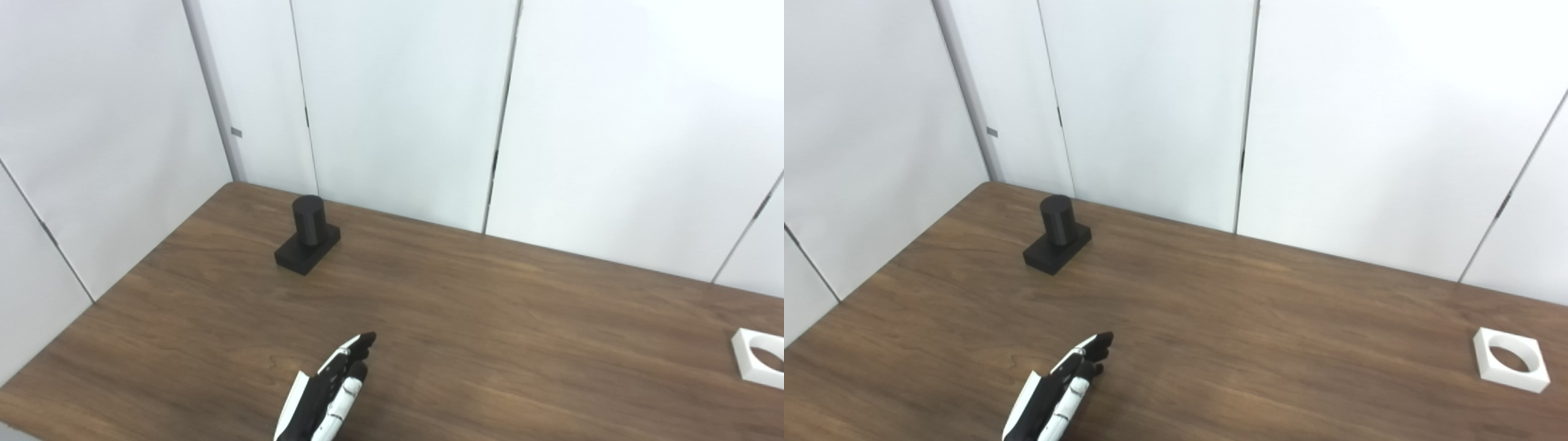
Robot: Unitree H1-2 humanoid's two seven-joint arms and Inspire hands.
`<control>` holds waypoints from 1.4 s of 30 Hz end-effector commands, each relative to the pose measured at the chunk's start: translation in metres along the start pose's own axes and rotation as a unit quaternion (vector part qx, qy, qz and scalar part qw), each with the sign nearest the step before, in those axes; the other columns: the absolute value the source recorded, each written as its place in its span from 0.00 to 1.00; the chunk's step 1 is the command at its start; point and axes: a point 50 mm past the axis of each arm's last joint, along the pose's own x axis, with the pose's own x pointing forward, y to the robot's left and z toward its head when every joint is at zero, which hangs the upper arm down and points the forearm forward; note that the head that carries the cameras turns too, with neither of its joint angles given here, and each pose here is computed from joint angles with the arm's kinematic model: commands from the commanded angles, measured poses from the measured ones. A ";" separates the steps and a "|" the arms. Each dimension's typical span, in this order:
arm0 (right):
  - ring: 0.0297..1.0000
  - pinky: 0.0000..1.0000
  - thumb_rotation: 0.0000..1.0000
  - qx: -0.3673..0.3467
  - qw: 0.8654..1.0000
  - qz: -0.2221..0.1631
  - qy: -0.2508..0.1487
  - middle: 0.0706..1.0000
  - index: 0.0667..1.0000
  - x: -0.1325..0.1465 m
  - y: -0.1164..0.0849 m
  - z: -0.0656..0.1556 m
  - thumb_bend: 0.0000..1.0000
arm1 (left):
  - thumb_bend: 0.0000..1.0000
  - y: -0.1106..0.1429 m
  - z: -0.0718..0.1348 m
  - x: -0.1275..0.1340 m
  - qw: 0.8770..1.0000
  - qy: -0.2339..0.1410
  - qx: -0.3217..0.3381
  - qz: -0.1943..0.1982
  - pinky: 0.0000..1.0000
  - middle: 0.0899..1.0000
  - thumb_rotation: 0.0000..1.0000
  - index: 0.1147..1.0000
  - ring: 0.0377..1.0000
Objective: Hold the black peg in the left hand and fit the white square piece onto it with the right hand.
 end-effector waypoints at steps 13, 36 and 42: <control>0.98 1.00 1.00 -0.026 1.000 0.005 0.004 0.92 0.96 0.001 -0.009 -0.001 0.48 | 0.63 -0.023 0.007 0.001 1.000 -0.012 -0.020 0.003 0.89 0.93 0.80 0.89 0.93; 0.95 1.00 1.00 -0.036 0.999 0.004 -0.005 0.89 0.94 -0.002 -0.003 -0.002 0.44 | 0.76 0.081 0.078 0.085 0.929 -0.062 0.274 0.241 0.83 0.93 0.65 0.90 0.90; 0.93 0.95 1.00 -0.040 0.999 0.005 -0.004 0.89 0.93 -0.005 -0.002 -0.002 0.46 | 0.83 0.091 0.078 0.107 0.914 -0.057 0.316 0.250 0.79 0.92 0.63 0.90 0.90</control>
